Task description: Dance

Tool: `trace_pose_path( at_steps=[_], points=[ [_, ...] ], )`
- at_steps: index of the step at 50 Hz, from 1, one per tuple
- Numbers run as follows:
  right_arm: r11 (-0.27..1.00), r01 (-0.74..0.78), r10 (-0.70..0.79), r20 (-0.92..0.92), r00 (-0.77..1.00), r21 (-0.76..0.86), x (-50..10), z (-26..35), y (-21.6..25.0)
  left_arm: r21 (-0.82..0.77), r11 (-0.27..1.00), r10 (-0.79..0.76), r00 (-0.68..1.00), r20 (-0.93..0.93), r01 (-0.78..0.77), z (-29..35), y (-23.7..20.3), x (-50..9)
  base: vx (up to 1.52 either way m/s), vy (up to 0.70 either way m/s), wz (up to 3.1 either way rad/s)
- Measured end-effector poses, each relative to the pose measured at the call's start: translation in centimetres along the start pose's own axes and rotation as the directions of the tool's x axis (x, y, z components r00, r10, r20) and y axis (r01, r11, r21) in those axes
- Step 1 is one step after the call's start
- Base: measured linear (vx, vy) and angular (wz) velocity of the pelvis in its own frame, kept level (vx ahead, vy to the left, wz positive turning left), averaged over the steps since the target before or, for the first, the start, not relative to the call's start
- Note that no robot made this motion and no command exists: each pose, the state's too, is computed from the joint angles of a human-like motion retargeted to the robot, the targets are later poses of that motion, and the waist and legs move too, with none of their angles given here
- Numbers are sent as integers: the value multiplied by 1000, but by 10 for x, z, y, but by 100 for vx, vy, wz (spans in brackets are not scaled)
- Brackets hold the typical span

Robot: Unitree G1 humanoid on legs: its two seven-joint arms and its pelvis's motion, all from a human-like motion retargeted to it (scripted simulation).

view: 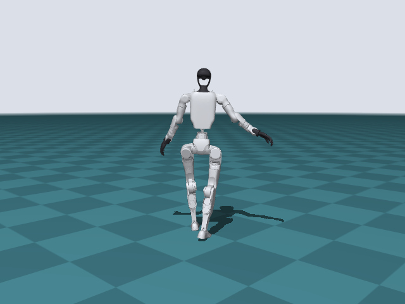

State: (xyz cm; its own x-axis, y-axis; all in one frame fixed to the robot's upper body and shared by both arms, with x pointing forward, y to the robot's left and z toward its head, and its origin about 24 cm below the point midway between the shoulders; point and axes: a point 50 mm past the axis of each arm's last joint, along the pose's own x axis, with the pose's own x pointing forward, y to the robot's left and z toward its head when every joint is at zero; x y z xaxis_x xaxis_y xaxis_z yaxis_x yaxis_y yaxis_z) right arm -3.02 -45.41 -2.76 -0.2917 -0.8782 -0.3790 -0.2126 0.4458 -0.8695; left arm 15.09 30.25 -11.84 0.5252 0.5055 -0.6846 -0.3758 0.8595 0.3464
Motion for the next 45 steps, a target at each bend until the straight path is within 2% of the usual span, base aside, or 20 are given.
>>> trace_pose_path(
  at_steps=[5,13,17,25,29,33,35,39,42,45],
  points=[
    [992,112,-121,195,973,57,-32,59,29,100,994,-37,997,62,31,30,-13,6,30,-26,35],
    [994,66,-97,467,879,84,-107,132,87,246,950,-218,973,81,192,33,-76,-6,12,-22,11],
    [1000,28,-28,536,844,8,-145,141,122,313,909,-294,956,11,276,9,-105,-21,8,-27,37],
    [959,-31,207,620,757,-283,-203,132,179,341,818,-402,884,-237,464,-59,-147,-63,2,-28,73],
    [898,-6,340,684,645,-440,-225,133,197,267,733,-509,765,-393,625,-90,-165,-90,5,-22,92],
    [831,20,468,717,516,-557,-246,149,201,177,567,-611,555,-565,804,-99,-180,-107,-4,-18,50],
    [814,33,514,747,421,-579,-262,168,194,126,485,-668,460,-585,865,-92,-188,-110,-9,-18,58],
    [829,80,526,820,228,-554,-297,197,176,-111,393,-792,274,-545,913,-84,-204,-123,12,-17,30],
    [808,218,533,837,125,-548,-314,222,142,-310,352,-881,201,-428,883,-70,-209,-122,7,-14,18],
    [732,326,613,787,66,-598,-334,240,103,-441,271,-937,131,-323,856,-49,-215,-120,6,-15,19]
  ],
)
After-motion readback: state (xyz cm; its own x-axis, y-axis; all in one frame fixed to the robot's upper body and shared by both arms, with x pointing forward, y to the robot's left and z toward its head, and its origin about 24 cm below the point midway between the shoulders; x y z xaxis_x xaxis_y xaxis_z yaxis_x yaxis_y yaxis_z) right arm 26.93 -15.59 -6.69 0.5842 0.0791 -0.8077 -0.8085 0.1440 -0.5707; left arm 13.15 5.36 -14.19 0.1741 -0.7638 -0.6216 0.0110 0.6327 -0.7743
